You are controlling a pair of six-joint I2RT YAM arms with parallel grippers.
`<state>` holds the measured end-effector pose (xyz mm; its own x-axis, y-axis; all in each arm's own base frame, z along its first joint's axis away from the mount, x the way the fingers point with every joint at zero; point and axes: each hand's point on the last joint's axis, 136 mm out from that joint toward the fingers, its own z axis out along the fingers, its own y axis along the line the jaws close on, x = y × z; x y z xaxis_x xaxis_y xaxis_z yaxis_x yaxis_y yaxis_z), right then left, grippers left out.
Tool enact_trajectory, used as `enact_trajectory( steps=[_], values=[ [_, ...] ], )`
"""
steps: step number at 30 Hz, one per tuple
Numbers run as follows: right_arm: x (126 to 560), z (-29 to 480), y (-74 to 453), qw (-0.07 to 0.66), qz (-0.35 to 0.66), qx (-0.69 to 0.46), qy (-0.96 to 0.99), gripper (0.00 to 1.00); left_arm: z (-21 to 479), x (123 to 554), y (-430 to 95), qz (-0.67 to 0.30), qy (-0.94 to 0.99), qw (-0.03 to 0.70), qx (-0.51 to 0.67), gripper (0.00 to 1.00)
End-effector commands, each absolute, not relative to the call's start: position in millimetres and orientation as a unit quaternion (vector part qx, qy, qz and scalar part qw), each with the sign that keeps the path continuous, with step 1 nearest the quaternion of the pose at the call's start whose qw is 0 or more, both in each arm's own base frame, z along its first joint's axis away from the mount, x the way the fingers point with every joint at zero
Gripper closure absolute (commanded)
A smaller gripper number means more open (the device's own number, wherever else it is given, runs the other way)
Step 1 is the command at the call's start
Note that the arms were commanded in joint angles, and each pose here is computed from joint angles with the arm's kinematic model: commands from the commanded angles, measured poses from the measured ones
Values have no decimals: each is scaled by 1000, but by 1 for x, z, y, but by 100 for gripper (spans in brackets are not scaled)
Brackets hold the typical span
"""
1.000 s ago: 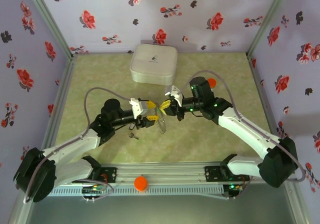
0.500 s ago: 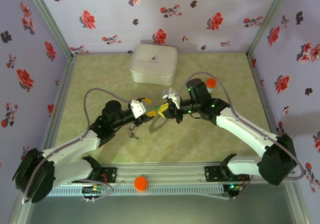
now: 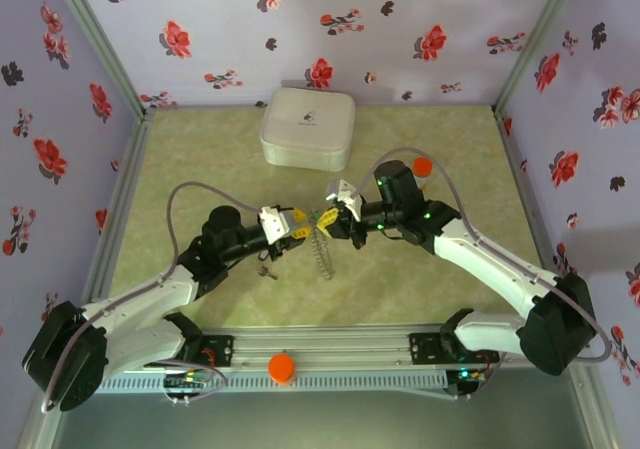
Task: Put the keys on the keyring
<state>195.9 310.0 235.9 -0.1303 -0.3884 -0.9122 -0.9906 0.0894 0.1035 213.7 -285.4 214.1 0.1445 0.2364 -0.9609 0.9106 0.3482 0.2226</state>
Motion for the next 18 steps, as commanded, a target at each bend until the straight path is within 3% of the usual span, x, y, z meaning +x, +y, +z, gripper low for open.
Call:
enact_trajectory(
  steps=[1,9,18],
  values=[
    [196,251,311,417,386,-558,605,100,220,203,-287,-325,578,571,484,77],
    [197,247,310,417,382,-559,606,100,226,183,-292,-410,580,525,469,89],
    [188,250,312,411,405,-566,589,100,234,175,-293,-481,579,493,436,90]
  ],
)
